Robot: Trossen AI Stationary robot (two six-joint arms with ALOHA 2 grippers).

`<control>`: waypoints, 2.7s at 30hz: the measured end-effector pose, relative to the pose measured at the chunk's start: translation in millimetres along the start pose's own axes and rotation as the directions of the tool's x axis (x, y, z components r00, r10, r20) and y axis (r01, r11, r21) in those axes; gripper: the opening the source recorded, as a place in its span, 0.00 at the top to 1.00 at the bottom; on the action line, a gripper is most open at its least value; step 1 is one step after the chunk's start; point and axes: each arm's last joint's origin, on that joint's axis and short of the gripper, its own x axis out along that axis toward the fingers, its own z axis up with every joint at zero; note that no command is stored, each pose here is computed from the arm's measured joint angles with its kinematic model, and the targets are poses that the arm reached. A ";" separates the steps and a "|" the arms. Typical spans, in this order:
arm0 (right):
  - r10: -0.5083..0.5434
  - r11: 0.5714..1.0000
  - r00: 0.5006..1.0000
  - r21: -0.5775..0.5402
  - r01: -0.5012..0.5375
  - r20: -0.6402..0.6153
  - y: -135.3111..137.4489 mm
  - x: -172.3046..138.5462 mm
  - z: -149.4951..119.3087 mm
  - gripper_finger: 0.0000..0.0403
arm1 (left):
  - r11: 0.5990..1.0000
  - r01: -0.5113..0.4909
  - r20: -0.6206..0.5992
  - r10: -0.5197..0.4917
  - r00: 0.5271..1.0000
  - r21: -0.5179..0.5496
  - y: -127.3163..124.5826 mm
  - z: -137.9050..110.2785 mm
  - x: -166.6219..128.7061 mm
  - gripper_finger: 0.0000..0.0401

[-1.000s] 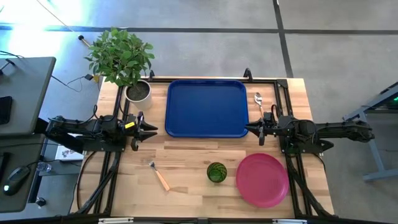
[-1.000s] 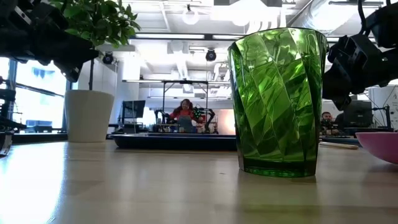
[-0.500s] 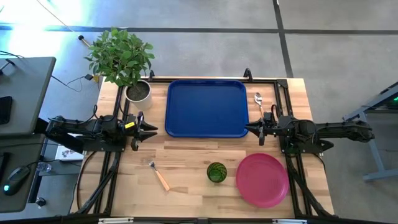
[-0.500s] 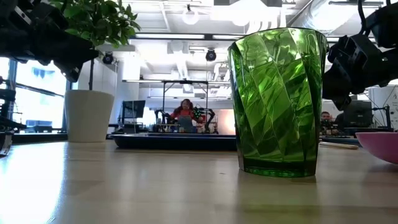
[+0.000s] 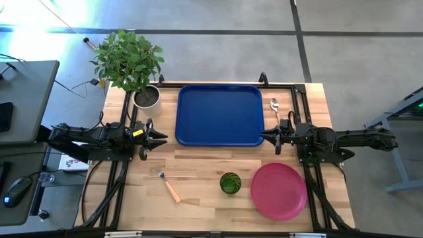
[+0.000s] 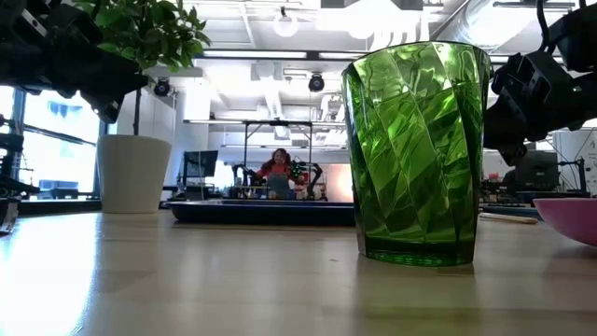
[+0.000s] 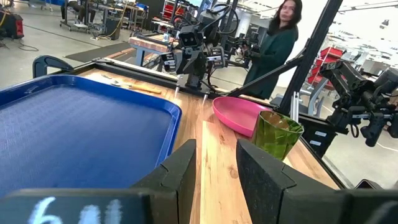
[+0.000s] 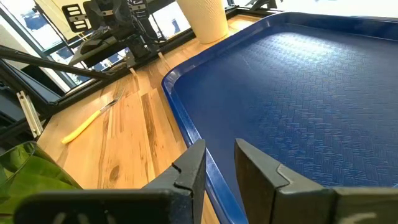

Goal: Pick and place plate/cup/fork/spoon on tray

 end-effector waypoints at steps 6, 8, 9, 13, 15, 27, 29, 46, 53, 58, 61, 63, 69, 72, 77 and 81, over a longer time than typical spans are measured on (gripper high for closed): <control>0.000 1.000 1.000 0.000 0.000 0.000 0.0 0.0 -0.1 0.81 | 1.000 0.000 0.000 0.000 1.000 -0.003 0.0 -0.1 0.0 0.74; 0.000 1.000 1.000 0.000 0.000 0.000 0.0 0.0 -0.1 0.81 | 1.000 0.000 0.000 0.000 1.000 -0.031 0.0 0.0 0.0 0.74; 0.000 1.000 1.000 0.000 0.000 0.000 0.0 0.0 -0.1 0.81 | 0.999 0.000 0.000 0.000 1.000 -0.051 0.0 0.0 0.0 0.74; 0.000 1.000 1.000 0.000 0.000 0.000 0.0 0.0 0.0 0.81 | 0.987 0.011 0.039 -0.005 0.999 -0.162 -0.8 3.7 -0.1 0.74; 0.000 1.000 1.000 0.000 0.000 0.000 0.0 0.0 -0.1 0.81 | 0.973 0.025 0.065 -0.010 0.998 -0.231 -1.4 6.2 -0.2 0.74; 0.000 1.000 1.000 0.000 0.000 0.000 0.0 0.0 -0.1 0.81 | 0.924 0.127 0.251 -0.035 0.967 -0.362 -5.2 24.1 -3.2 0.74; 0.000 1.000 1.000 0.000 0.000 0.000 0.0 0.0 -0.1 0.81 | 0.905 0.158 0.290 -0.041 0.956 -0.395 -6.0 27.8 -4.3 0.74; 0.000 1.000 1.000 0.000 0.000 0.000 0.0 0.0 0.0 0.81 | 0.833 0.137 0.236 -0.007 0.972 -0.536 -11.1 52.9 -11.3 0.74; 0.000 1.000 1.000 0.000 0.000 0.000 0.0 0.0 -0.1 0.81 | 0.799 0.060 0.083 -0.012 0.996 -0.599 -19.7 80.6 -11.6 0.74; 0.000 1.000 1.000 0.000 0.000 0.000 0.0 0.0 0.0 0.81 | 0.717 0.097 0.007 -0.127 0.992 -0.691 -31.8 109.1 -6.7 0.74; 0.000 1.000 1.000 0.000 0.000 0.000 0.0 0.0 0.0 0.81 | 0.681 0.115 -0.024 -0.191 0.981 -0.723 -39.2 126.5 -1.1 0.74; 0.000 1.000 1.000 0.000 0.000 0.000 0.0 0.0 0.0 0.81 | 0.675 0.115 -0.042 -0.212 0.976 -0.729 -43.4 137.7 3.1 0.74; 0.000 1.000 1.000 0.000 0.000 0.000 0.0 0.0 0.0 0.81 | 0.701 0.030 -0.163 -0.207 0.965 -0.712 -50.8 156.0 17.4 0.74; 0.000 1.000 1.000 0.003 0.000 0.000 0.0 0.0 -0.1 0.81 | 0.740 -0.014 -0.218 -0.180 0.959 -0.672 -52.4 159.2 26.1 0.74; 0.001 0.996 1.000 0.084 -0.001 0.002 0.1 0.0 0.2 0.81 | 0.796 -0.049 -0.265 -0.142 0.954 -0.604 -54.7 162.5 44.1 0.74; 0.001 0.992 1.000 0.129 -0.001 0.003 0.1 0.0 0.2 0.81 | 0.817 -0.053 -0.317 -0.163 0.934 -0.575 -61.2 164.0 56.1 0.74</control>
